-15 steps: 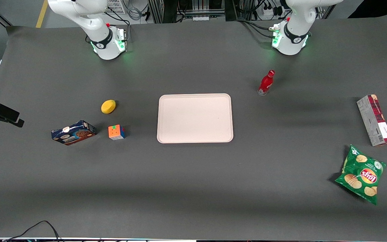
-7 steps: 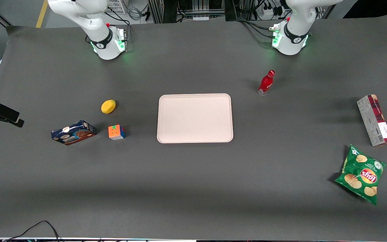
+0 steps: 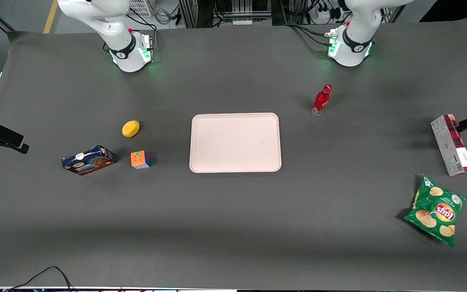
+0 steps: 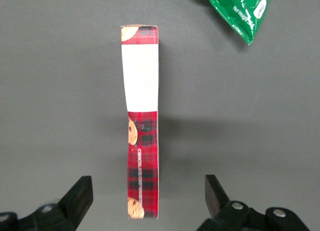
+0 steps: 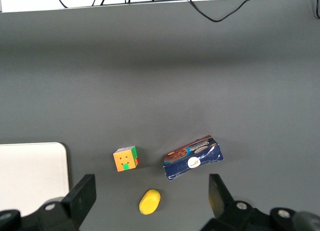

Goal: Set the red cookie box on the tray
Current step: 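Lower the open left gripper over the cookie box's middle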

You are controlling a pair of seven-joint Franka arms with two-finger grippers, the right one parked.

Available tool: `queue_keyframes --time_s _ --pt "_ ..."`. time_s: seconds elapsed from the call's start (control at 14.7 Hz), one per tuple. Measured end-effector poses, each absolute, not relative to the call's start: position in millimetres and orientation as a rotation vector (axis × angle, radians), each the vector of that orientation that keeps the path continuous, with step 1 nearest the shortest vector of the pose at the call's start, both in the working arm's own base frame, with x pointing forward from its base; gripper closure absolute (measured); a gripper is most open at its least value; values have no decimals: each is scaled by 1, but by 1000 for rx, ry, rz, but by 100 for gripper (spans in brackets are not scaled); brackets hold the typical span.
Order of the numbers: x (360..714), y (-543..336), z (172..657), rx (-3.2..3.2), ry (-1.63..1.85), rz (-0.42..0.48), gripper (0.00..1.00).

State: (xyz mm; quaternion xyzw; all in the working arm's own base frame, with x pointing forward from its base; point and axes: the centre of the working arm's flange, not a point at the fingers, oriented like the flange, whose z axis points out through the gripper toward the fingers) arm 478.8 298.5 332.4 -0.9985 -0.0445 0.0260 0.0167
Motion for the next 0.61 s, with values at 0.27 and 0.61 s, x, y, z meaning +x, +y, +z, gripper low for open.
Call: queue_keyframes --time_s 0.27,0.61 --pt "482 316 283 -3113 -98 8 0" --pt "480 320 246 -3103 -105 52 0"
